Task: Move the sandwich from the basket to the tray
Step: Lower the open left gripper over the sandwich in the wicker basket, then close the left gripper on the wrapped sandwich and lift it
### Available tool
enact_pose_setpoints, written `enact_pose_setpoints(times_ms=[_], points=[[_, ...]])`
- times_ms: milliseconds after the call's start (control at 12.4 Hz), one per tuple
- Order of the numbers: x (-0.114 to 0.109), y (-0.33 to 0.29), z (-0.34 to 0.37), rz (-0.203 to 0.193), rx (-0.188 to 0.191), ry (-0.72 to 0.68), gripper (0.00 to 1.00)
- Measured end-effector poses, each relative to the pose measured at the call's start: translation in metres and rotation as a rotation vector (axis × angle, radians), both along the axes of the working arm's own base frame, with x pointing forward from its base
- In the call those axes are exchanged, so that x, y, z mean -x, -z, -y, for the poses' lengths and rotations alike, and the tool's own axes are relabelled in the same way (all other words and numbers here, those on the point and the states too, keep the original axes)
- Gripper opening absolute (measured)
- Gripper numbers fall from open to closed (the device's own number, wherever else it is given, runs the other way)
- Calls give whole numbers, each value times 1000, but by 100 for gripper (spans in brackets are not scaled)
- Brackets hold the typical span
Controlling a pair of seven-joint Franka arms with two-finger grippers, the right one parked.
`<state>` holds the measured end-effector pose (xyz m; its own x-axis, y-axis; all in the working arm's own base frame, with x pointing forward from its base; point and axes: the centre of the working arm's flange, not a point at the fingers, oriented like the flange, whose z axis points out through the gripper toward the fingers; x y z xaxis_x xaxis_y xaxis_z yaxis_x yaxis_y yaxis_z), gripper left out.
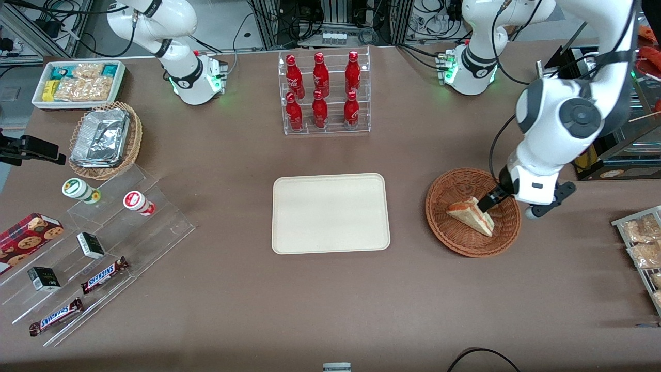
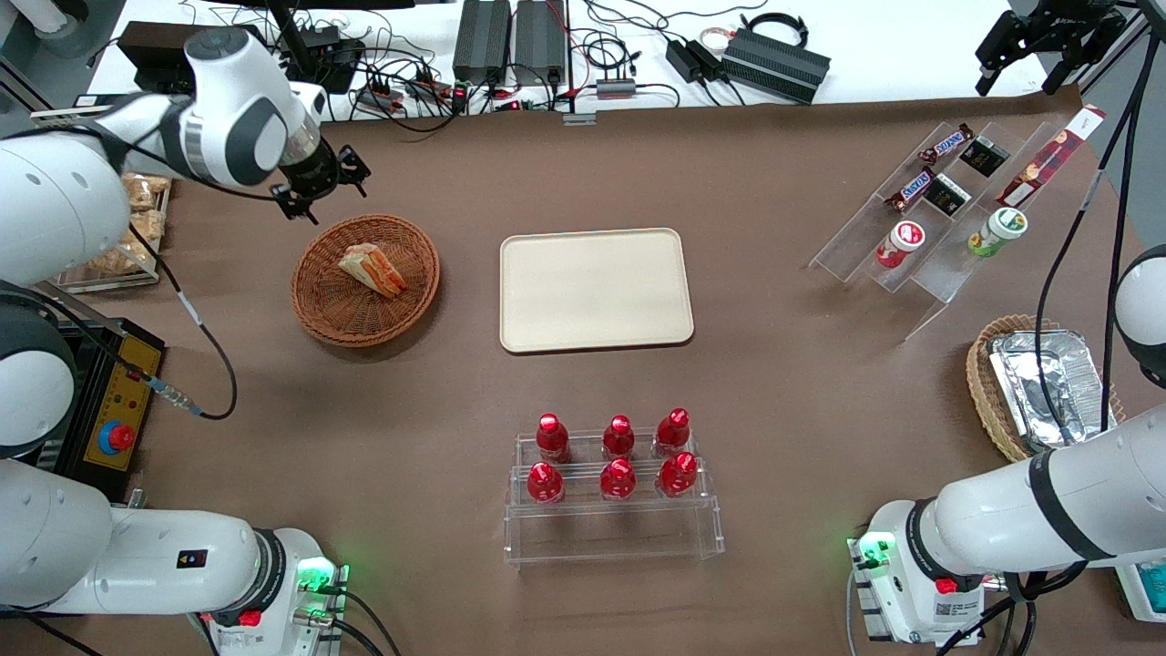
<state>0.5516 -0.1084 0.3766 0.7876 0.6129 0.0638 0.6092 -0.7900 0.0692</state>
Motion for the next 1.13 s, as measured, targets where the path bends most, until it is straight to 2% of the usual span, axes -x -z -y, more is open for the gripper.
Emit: enact_pose_setpoints(times_ms=[241, 402, 885, 1126], points=[[12, 55, 17, -16, 23, -82, 100], [14, 81, 15, -51, 22, -96, 100], [15, 105, 7, -91, 18, -113, 100], [13, 121, 5, -95, 22, -118, 97]])
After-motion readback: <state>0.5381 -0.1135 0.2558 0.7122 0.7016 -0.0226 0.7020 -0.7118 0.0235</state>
